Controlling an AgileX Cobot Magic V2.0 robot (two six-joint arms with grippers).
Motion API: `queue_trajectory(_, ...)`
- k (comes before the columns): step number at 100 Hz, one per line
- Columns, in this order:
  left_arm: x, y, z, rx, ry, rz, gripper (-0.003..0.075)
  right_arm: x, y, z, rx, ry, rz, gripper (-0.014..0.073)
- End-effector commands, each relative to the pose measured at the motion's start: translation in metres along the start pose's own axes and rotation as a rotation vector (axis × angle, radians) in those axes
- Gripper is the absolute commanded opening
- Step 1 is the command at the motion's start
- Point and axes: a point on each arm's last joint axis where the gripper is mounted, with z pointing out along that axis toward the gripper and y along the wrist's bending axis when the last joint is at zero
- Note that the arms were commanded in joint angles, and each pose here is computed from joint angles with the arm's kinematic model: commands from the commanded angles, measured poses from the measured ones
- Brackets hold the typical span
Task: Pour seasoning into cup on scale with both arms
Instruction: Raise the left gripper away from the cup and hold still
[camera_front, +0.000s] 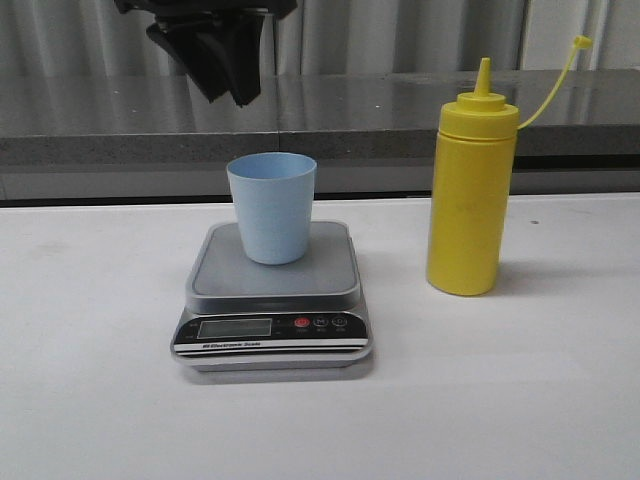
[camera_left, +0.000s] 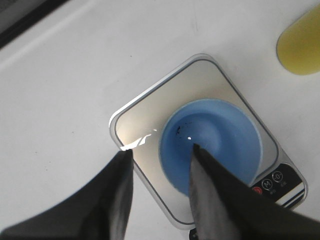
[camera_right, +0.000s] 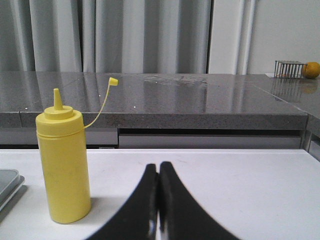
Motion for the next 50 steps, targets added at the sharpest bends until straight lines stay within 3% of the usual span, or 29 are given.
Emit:
queue_trajectory(1, -0.008, -0.002, -0.054, -0.008, -0.153, -0.002, 0.023, -0.009, 0.001, -0.001, -0.005, -0.094, -0.009, -0.006)
queue_trajectory(28, -0.004, -0.001, -0.094, -0.05, -0.233, 0.017, 0.002, -0.009, 0.001, -0.001, -0.005, -0.094, -0.009, -0.006)
queue_trajectory(50, 0.004, 0.0, -0.116, -0.079, -0.248, 0.027, 0.001, -0.009, 0.001, -0.001, -0.005, -0.094, -0.009, -0.006)
